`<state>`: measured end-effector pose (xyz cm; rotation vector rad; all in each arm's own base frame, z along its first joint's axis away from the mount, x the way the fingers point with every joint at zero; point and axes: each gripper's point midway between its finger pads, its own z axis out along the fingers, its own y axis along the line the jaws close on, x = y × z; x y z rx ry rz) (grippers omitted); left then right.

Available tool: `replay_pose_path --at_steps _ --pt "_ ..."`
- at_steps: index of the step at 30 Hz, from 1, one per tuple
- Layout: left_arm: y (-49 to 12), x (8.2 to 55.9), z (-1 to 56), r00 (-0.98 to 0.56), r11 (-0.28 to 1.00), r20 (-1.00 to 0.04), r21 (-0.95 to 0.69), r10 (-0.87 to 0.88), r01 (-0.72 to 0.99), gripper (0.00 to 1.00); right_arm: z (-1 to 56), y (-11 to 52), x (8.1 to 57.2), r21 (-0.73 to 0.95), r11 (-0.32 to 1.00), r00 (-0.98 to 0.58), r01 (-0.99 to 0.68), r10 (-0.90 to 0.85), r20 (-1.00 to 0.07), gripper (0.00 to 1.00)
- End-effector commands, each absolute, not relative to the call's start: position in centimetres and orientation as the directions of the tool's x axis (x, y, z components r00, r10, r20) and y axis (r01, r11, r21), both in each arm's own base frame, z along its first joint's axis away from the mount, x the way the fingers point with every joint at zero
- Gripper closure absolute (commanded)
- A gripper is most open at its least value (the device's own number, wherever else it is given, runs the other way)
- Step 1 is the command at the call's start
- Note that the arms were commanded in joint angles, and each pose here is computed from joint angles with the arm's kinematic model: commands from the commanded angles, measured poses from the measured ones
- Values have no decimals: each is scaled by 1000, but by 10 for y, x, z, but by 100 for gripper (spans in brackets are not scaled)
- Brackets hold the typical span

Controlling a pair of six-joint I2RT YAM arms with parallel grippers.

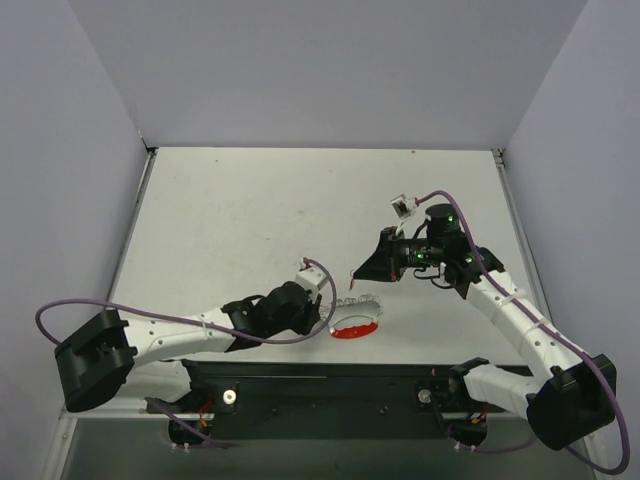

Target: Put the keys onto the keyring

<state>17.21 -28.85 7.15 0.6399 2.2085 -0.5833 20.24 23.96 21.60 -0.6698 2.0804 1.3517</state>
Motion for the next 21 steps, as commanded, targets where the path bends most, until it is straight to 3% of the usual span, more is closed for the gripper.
replay_pose_path --at_steps 1,3,6,7,10,15,21 --pt "-293 172 71 -591 757 -746 -185 306 626 55 221 240 205 622 353 -688 -698 -93 -719 100" --pt "-297 172 66 -602 762 -725 -168 334 625 45 220 237 209 617 382 -690 -687 -77 -720 100" --pt "-309 173 68 -607 764 -717 -163 343 625 39 218 227 220 608 449 -691 -655 -29 -723 100" --pt "-313 175 72 -608 766 -717 -162 342 622 31 218 223 223 606 466 -691 -645 -16 -723 100" --pt "-312 179 60 -618 796 -690 -101 376 597 27 215 207 234 612 522 -698 -594 46 -715 100" --pt "-321 185 49 -624 806 -672 -68 399 589 27 212 193 242 632 548 -708 -548 100 -700 100" --pt "-318 188 37 -648 829 -630 -11 428 559 38 211 190 243 642 547 -714 -537 112 -692 100"
